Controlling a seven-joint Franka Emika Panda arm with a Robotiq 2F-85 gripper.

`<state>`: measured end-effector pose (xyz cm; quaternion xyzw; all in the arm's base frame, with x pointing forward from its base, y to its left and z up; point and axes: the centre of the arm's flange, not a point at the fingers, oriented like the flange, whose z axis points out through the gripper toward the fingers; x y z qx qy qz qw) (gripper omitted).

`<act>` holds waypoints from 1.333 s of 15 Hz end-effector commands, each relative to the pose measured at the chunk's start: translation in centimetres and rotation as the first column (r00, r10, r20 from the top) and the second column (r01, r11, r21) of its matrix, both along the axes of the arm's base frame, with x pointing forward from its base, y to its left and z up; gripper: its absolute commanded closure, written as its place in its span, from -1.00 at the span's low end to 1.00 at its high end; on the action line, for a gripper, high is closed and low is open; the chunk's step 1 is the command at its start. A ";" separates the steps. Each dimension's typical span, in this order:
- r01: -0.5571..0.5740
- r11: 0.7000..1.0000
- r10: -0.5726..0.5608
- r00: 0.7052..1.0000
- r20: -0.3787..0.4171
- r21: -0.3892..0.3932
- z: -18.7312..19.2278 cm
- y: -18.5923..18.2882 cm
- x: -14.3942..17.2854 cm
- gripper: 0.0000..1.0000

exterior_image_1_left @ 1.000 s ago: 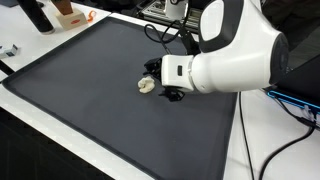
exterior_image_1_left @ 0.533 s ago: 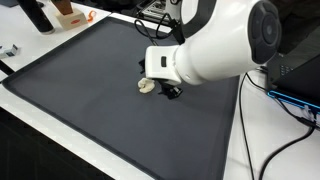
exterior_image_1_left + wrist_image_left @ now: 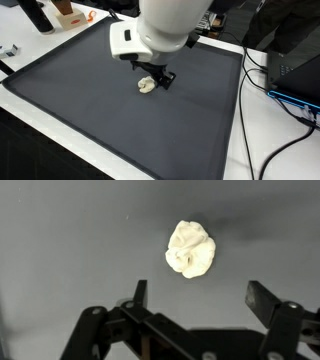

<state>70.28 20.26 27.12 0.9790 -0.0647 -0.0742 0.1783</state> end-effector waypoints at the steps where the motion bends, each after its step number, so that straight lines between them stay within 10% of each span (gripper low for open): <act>1: -0.019 0.989 0.024 0.999 -0.028 0.144 2.2 -3.2 -2.9 -1.00; 10: -0.032 0.952 0.038 0.999 -0.016 0.303 7.0 -6.4 -3.8 -1.00; 17: -0.027 0.963 0.033 0.999 -0.019 0.269 7.2 -5.8 -2.2 -1.00; 20: -0.211 0.920 0.220 0.975 0.011 0.331 5.2 -5.6 -2.8 -1.00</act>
